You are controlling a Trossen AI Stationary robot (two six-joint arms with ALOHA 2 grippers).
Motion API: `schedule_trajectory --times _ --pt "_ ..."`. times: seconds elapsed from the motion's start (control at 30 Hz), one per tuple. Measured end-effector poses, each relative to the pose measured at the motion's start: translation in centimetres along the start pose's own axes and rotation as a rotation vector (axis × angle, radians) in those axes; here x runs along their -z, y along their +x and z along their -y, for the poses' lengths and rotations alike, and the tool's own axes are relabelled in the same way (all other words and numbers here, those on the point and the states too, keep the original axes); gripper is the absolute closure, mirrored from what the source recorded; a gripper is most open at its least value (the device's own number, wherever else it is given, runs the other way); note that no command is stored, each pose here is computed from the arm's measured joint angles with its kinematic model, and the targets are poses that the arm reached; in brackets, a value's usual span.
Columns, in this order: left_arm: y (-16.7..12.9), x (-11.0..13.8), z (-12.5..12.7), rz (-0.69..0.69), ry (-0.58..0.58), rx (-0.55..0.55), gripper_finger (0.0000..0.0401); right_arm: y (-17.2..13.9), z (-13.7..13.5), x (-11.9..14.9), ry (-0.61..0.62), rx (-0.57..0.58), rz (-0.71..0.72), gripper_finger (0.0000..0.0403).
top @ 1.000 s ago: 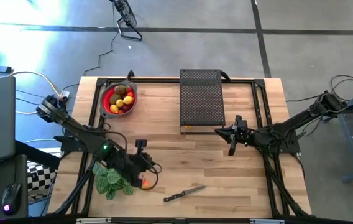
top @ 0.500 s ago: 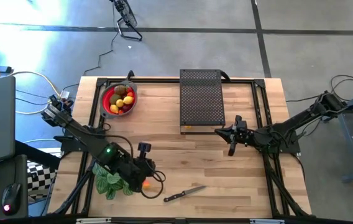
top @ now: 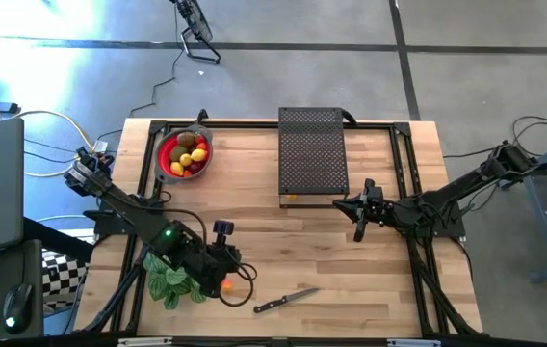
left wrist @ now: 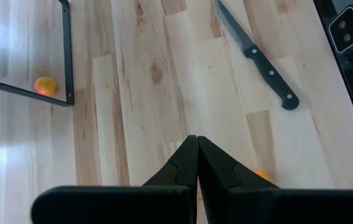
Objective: Pick & Place Fruit
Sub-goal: Put the orange pear into the strainer bowl
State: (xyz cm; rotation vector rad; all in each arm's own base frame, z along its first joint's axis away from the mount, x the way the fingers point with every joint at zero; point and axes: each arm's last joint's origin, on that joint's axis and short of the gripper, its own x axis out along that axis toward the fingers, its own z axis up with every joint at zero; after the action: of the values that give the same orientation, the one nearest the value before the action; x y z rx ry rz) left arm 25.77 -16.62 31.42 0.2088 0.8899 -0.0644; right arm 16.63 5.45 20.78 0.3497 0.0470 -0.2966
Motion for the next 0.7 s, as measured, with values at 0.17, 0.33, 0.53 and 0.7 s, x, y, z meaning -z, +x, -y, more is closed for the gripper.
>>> schedule_trajectory --times 0.17,0.33,0.53,0.7 --pt "0.0 0.0 0.01 0.0 0.0 0.0 0.0401 0.0 0.0 -0.01 0.001 0.0 0.001 0.04" --pt "0.0 -0.01 0.03 0.0 -0.001 0.006 0.0401 0.0 0.0 0.0 0.002 0.0 0.0 0.04" --pt "0.0 -0.02 0.03 0.0 -0.012 0.009 0.0401 0.0 0.0 0.0 0.002 0.0 0.0 0.04" --pt "0.01 0.07 -0.01 -0.01 -0.061 0.009 0.0368 0.0 0.0 0.0 0.002 0.0 0.0 0.04"
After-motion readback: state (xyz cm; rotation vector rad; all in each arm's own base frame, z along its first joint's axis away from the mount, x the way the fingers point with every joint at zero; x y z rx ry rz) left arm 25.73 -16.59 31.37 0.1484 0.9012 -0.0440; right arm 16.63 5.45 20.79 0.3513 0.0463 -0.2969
